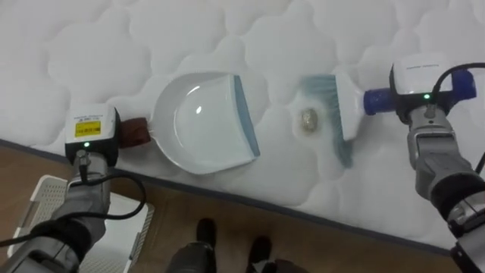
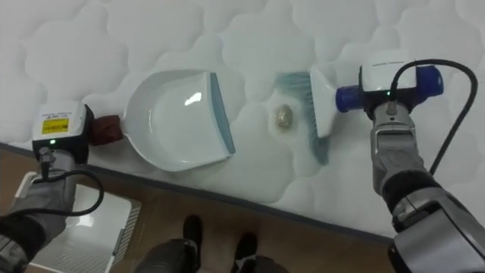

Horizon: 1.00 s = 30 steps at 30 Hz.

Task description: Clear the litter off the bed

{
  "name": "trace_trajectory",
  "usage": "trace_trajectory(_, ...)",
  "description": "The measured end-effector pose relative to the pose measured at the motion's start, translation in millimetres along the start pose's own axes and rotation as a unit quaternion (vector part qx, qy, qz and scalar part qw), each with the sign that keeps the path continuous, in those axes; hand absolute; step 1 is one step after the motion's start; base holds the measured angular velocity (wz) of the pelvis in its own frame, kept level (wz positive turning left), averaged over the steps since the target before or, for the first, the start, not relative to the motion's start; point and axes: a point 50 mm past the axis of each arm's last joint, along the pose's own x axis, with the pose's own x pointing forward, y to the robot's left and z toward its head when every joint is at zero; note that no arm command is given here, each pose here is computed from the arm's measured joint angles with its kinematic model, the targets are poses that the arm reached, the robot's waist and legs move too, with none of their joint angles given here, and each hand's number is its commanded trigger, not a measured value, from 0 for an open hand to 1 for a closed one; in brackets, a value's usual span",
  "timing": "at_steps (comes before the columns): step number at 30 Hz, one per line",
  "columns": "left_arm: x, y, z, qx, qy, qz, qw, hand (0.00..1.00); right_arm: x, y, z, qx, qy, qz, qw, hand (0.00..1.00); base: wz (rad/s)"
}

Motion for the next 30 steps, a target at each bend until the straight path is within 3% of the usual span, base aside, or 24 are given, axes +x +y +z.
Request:
trace_trajectory(19, -8.3, -12.8, 17, -0.017, -0.008, -0.043, 0.999, 1.0, -17, 18, 23, 0.024, -0.024, 0.04, 0.999, 1.0, 0.02)
trace_trajectory(30, -11.7, -18.9, 22, -0.027, -0.005, -0.062, 0.998, 1.0, -29, 32, 45, 0.149, -0.014, 0.133, 0.98, 1.0, 0.03)
